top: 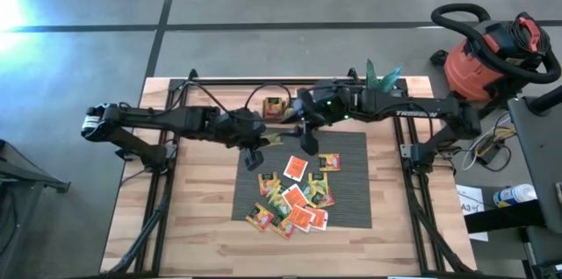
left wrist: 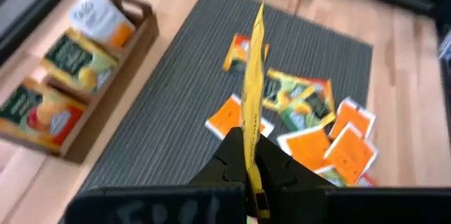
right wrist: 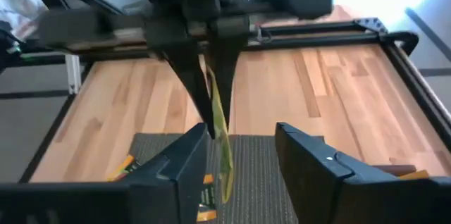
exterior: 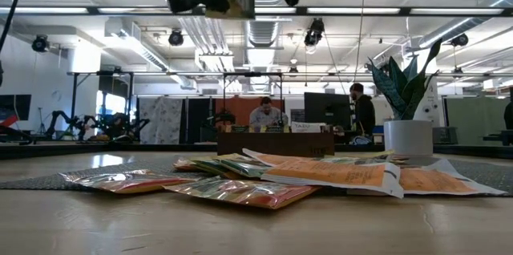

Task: Pick & Place Tea
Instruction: Put the yellow tea bag into the middle section of the wooden organizer

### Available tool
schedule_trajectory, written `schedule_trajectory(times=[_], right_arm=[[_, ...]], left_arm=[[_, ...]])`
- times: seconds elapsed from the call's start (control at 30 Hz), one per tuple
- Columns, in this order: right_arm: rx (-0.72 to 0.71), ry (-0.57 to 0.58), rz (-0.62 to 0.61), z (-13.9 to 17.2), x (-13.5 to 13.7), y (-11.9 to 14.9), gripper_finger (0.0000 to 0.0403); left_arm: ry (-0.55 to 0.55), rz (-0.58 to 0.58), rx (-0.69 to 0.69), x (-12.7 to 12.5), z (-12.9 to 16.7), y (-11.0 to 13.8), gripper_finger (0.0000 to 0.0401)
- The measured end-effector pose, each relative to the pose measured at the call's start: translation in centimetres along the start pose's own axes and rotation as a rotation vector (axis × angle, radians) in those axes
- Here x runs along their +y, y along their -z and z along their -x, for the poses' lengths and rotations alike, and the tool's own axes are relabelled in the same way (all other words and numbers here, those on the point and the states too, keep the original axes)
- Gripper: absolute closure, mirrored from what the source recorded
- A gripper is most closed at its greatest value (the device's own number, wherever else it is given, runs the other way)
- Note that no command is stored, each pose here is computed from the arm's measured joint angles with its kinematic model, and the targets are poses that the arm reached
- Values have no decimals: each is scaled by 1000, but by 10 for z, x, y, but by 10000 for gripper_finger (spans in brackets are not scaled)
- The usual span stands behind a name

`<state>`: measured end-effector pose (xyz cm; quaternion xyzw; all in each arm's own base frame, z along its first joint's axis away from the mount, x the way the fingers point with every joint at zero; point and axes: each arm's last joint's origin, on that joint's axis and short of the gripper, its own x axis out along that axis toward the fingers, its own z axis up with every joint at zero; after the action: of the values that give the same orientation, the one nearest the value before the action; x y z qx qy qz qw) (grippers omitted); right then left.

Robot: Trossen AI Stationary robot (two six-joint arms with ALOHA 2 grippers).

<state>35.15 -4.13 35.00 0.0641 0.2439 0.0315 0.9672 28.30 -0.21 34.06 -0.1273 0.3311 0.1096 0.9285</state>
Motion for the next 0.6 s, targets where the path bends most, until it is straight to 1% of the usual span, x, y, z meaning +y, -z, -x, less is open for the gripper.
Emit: schedule_trajectory(times=[0.13,0.3,0.43,0.6], right_arm=[[42,-10,-1,-10,3,-4,219],[102,-16,-3,-21,5,-4,214],[116,-15,-7,-28,3,-4,228],[126,-19,-11,-33,3,-3,262]], left_arm=[[-21,-13,-7,1,0,0,400],[-22,-14,-4,0,-1,0,400],[-22,-15,-5,0,-1,0,400],[-23,-17,0,1,-1,1,400]])
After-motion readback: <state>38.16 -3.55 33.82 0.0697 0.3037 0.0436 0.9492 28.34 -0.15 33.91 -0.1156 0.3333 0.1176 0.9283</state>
